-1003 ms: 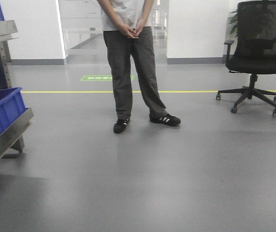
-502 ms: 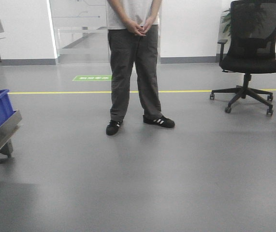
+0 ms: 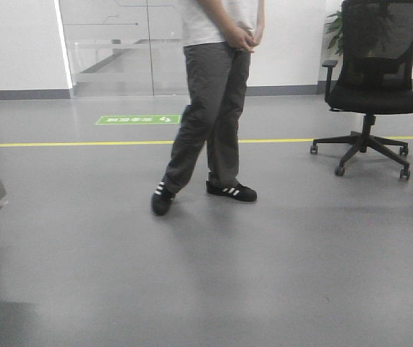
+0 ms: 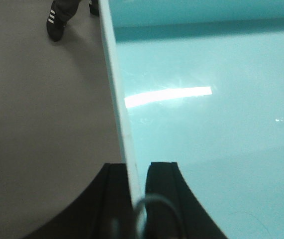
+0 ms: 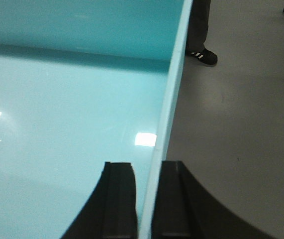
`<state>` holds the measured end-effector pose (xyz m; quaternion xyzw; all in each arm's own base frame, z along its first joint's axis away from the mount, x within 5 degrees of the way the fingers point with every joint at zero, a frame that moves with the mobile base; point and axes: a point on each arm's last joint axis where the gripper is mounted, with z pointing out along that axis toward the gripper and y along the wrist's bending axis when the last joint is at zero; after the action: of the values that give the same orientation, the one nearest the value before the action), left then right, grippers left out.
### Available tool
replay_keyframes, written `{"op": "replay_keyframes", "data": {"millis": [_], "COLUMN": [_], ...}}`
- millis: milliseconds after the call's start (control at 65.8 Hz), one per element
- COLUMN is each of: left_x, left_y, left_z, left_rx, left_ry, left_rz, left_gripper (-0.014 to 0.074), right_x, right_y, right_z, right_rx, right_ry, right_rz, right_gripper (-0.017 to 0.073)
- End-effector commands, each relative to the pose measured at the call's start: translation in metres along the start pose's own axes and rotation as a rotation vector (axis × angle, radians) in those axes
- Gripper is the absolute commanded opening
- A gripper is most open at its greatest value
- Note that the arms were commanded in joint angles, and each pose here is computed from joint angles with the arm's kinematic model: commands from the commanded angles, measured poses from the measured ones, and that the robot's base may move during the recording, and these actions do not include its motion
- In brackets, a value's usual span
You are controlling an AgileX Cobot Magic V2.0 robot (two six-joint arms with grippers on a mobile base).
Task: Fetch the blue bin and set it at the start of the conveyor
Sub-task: 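Hold the bin with both grippers while driving across the floor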
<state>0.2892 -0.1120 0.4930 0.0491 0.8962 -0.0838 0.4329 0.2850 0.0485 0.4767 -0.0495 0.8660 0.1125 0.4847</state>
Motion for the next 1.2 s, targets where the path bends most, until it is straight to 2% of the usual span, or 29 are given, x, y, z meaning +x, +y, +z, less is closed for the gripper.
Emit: {"op": "replay_keyframes", "data": {"millis": [0, 1186], "left_x": [-0.005, -0.005], "left_y": [0.0033, 0.0033], "left_z": [-0.0072, -0.0072], "left_rx": [-0.015, -0.015], "left_ry": [-0.053, -0.053], "left_rz": [0.018, 0.018], "left_gripper": [-0.0111, -0.0111], "right_x": [-0.0078, -0.0093], "right_y": [0.0008, 0.0008], "right_z": [-0.0094, -0.0095], "right_rx": [0.006, 0.007], "right_ry": [-0.074, -0.091], "right_rz": [-0.031, -0.031], "right_gripper": [-0.0153, -0.0153]}}
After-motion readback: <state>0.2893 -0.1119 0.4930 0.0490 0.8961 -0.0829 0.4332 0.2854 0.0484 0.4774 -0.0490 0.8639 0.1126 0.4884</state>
